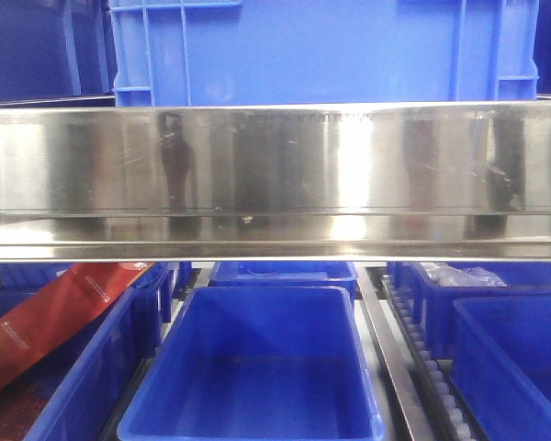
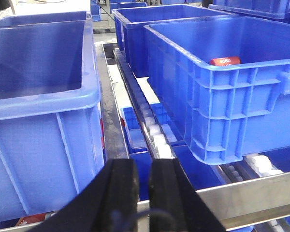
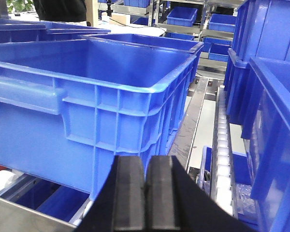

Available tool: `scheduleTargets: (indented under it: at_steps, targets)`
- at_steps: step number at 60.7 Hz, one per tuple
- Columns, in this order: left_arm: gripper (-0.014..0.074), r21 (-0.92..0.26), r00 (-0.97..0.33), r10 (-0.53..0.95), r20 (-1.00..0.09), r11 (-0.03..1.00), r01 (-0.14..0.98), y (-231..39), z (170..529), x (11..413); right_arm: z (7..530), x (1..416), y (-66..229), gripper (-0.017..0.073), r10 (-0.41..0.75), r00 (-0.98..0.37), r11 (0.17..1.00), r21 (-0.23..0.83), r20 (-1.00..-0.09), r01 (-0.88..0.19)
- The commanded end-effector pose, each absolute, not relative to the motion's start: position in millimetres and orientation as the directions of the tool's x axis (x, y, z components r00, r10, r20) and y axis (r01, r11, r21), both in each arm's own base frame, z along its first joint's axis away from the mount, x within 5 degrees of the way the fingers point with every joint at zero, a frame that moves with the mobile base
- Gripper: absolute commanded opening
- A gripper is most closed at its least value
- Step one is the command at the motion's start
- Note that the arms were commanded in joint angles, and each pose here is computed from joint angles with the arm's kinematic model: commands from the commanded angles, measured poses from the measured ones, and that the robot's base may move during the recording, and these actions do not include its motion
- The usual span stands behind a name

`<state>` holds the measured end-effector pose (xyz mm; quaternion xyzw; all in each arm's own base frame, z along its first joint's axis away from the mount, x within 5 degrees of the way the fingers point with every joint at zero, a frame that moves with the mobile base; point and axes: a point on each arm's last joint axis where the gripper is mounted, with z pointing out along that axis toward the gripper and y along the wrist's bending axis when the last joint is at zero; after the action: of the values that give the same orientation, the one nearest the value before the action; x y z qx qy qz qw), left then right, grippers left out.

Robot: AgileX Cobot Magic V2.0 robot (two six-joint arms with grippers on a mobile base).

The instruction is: Place cylindrical capacitor in blue bin on shelf

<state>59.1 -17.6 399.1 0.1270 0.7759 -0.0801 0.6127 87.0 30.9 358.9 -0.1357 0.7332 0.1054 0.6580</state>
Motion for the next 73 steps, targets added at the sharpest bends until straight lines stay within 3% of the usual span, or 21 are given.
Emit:
scheduleTargets:
  at_steps: [1, 16, 26, 36, 53, 60, 70, 73]
  targets:
    - [0.0044, 0.025, -0.199, 0.085, -0.976, 0.957, 0.288, -17, 400, 59, 361, 87, 30, -0.0133, -0.06, -0.07, 0.945, -0.034, -0.996, -0.325]
    - [0.0044, 0.018, -0.204, 0.079, -0.976, 0.959, 0.284, -17, 400, 59, 361, 87, 30, -0.0133, -0.06, -0.07, 0.945, -0.034, -0.996, -0.325]
    - [0.0044, 0.046, -0.174, 0.08, -0.981, 0.98, 0.191, -9, 385, 53, 361, 87, 30, -0.0133, -0.06, -0.07, 0.945, -0.034, -0.996, -0.325]
    - [0.0044, 0.035, -0.096, 0.046, -0.994, 0.993, 0.113, -5, 347, 45, 361, 87, 30, -0.0133, -0.06, -0.07, 0.945, -0.034, -0.996, -0.325]
    - [0.0044, -0.001, 0.041, -0.005, -0.999, 0.996, 0.086, -4, 256, 49, 361, 87, 30, -0.0133, -0.059, -0.068, 0.945, -0.034, -0.996, -0.325]
    - [0.0044, -0.005, 0.018, -0.007, -1.0, 0.996, 0.085, -5, 223, 53, 361, 87, 30, -0.0133, -0.059, -0.068, 0.945, -0.034, -0.996, -0.325]
    - [0.0044, -0.006, 0.062, -0.011, -0.998, 0.997, 0.083, -5, 211, 56, 361, 87, 30, -0.0133, -0.058, -0.065, 0.945, -0.034, -0.996, -0.324]
    - [0.0044, -0.006, 0.024, -0.008, -1.0, 0.996, 0.086, -5, 207, 56, 361, 87, 30, -0.0133, -0.058, -0.065, 0.945, -0.034, -0.996, -0.324]
